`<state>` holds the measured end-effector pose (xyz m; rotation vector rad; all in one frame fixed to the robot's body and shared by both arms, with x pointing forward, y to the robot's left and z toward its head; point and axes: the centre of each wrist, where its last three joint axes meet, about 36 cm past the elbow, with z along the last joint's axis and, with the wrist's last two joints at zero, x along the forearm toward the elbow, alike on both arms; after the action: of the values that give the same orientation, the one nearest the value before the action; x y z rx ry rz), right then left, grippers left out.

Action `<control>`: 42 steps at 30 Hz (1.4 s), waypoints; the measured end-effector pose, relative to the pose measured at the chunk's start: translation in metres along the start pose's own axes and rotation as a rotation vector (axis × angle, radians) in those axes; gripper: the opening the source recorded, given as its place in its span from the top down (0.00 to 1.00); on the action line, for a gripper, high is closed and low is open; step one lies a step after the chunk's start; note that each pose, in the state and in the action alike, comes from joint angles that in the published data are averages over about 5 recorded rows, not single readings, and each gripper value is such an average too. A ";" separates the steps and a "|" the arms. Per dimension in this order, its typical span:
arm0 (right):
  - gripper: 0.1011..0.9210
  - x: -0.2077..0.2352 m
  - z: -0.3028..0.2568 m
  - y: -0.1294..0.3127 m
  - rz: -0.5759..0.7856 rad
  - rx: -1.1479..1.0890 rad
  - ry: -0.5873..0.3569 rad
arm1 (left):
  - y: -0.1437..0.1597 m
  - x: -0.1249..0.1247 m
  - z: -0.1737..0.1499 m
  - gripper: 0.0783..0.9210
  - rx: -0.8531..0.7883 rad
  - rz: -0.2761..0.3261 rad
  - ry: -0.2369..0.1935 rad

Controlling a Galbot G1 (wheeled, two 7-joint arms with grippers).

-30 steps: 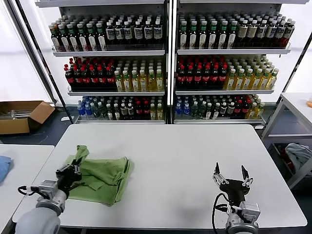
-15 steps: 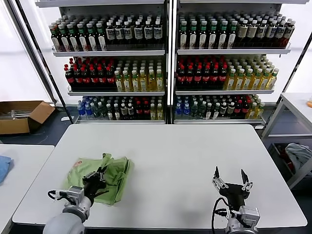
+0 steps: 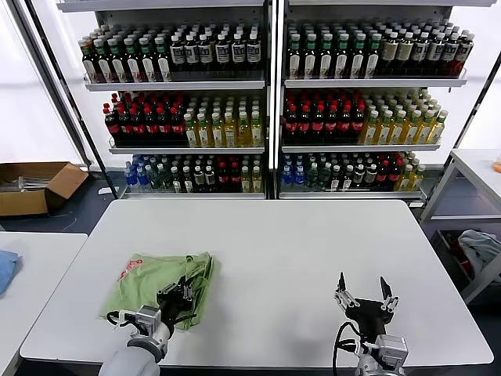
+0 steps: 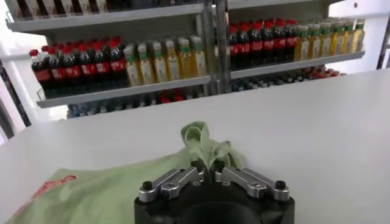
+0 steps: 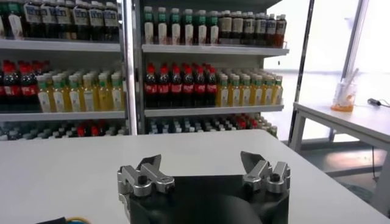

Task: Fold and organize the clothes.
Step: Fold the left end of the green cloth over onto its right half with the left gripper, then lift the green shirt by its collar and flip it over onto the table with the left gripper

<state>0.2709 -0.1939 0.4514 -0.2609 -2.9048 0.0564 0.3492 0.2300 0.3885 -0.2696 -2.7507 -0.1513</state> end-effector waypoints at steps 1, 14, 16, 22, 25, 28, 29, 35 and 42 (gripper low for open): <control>0.12 0.000 0.001 0.000 -0.001 0.002 0.002 | -0.002 -0.002 0.002 0.78 0.007 0.001 -0.002; 0.12 0.000 0.005 0.001 -0.004 0.008 0.004 | -0.025 -0.010 0.016 0.34 0.135 0.054 -0.044; 0.12 -0.001 0.006 0.002 -0.004 0.009 0.005 | -0.028 -0.008 0.017 0.27 0.158 0.072 -0.052; 0.12 -0.003 0.008 0.004 -0.004 0.009 0.008 | -0.043 0.004 0.006 0.13 0.264 0.156 -0.104; 0.12 -0.005 0.009 0.004 -0.004 0.011 0.008 | -0.046 0.012 -0.007 0.12 0.331 0.206 -0.140; 0.12 -0.006 0.010 0.005 -0.005 0.013 0.009 | -0.045 0.020 -0.022 0.12 0.391 0.246 -0.182; 0.12 -0.007 0.010 0.005 -0.006 0.013 0.009 | -0.043 0.022 -0.027 0.12 0.407 0.254 -0.196; 0.12 -0.010 0.009 0.008 -0.021 0.013 0.005 | -0.015 0.025 -0.049 0.12 0.406 0.199 -0.248; 0.12 -0.017 0.006 0.016 -0.036 0.001 -0.002 | 0.045 0.024 -0.045 0.12 0.252 0.010 -0.213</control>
<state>0.2886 -0.1817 0.4411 -0.2091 -2.9106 0.0517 0.3522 0.2714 0.4420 -0.2431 -2.9381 0.2394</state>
